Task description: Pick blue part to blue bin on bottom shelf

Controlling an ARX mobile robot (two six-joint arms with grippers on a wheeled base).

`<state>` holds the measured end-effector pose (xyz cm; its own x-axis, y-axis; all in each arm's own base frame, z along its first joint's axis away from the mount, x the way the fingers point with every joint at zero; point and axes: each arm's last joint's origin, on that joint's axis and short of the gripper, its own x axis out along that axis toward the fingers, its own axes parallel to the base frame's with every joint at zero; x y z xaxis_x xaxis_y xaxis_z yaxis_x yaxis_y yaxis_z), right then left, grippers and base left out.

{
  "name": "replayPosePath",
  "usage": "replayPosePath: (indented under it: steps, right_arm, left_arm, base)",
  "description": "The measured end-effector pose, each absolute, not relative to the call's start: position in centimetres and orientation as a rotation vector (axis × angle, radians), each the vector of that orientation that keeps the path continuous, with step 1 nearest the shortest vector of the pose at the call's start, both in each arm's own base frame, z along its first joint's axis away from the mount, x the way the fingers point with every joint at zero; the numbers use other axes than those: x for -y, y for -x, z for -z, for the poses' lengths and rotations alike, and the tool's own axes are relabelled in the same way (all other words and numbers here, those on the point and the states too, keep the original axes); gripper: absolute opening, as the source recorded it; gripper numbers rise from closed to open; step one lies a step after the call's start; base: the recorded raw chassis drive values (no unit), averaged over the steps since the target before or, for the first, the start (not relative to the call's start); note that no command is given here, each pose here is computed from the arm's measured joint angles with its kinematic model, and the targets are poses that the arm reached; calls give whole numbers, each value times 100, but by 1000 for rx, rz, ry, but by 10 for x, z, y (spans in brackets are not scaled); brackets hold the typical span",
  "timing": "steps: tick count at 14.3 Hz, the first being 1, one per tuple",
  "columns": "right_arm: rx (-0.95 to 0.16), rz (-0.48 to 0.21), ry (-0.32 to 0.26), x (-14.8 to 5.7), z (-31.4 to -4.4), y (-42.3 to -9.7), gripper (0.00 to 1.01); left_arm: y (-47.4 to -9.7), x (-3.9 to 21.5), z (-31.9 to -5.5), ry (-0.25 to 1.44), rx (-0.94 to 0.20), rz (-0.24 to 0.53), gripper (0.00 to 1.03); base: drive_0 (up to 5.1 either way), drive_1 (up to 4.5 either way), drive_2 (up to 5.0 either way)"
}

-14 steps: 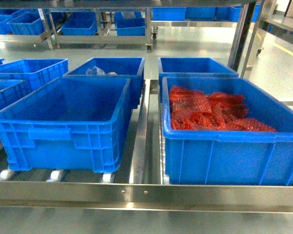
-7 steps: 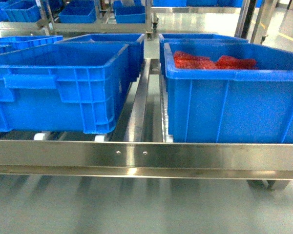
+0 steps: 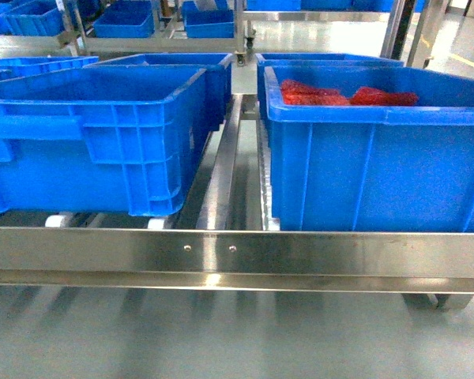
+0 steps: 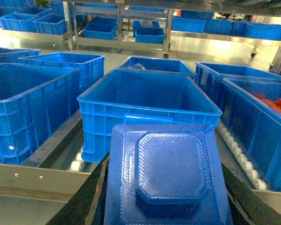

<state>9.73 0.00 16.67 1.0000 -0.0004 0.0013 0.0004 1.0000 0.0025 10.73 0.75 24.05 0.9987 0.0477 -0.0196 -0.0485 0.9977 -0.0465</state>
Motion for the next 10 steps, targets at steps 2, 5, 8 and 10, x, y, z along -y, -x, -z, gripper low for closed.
replayPosePath:
  steps: [2, 5, 8, 10]
  right_arm:
    - [2, 0, -3, 0, -167, -97, 98]
    - [1, 0, -2, 0, -167, -97, 98]
    - [3, 0, -2, 0, -167, -97, 98]
    - [2, 0, -3, 0, -167, -97, 98]
  left_arm:
    - [-107, -7, -241, 47, -17, -48, 43]
    - [-108, -8, -240, 47, -23, -49, 43]
    - [-108, -8, -240, 47, -21, -49, 43]
    - [-108, -7, -240, 47, -20, -48, 43]
  base:
    - [14, 421, -392]
    - [-4, 402, -410]
    - [-15, 391, -421]
    - [-10, 396, -416]
